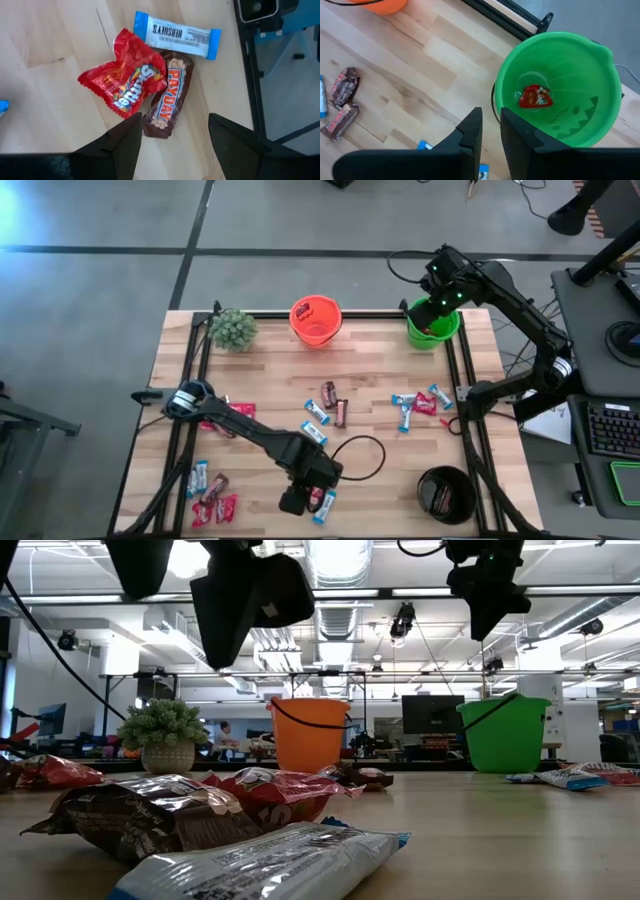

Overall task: Organize candy in baskets
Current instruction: Put the brown chocolate bar into the black bucket

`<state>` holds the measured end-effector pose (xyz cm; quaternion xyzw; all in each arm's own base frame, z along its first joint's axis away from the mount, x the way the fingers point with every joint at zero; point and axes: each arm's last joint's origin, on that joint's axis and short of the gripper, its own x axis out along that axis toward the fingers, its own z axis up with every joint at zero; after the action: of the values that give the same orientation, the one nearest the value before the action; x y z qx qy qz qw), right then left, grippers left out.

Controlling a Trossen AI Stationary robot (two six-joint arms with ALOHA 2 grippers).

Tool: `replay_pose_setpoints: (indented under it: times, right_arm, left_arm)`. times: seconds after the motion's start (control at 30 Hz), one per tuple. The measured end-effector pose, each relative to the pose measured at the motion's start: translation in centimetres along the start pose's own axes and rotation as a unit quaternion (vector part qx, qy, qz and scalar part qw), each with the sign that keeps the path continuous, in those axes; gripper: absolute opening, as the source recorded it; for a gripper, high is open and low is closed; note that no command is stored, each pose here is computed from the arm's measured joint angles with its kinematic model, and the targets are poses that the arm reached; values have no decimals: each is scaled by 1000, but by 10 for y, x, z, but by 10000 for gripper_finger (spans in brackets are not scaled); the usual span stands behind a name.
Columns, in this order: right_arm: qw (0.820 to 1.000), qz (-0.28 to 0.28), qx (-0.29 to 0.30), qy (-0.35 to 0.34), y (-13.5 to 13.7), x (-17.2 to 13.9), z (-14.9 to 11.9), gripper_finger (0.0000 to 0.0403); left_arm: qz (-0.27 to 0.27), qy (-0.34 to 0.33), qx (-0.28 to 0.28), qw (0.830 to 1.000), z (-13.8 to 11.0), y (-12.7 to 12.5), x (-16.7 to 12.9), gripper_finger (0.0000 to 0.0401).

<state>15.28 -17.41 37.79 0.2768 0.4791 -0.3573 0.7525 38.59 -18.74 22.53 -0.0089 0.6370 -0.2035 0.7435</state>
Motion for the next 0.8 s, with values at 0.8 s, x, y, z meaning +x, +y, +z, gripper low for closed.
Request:
replay_pose_setpoints:
  times: [0.8]
  right_arm:
    - [1000,23,-5,2,1,0,0,59]
  left_arm:
    - [3,24,-14,1000,2,5,23,210]
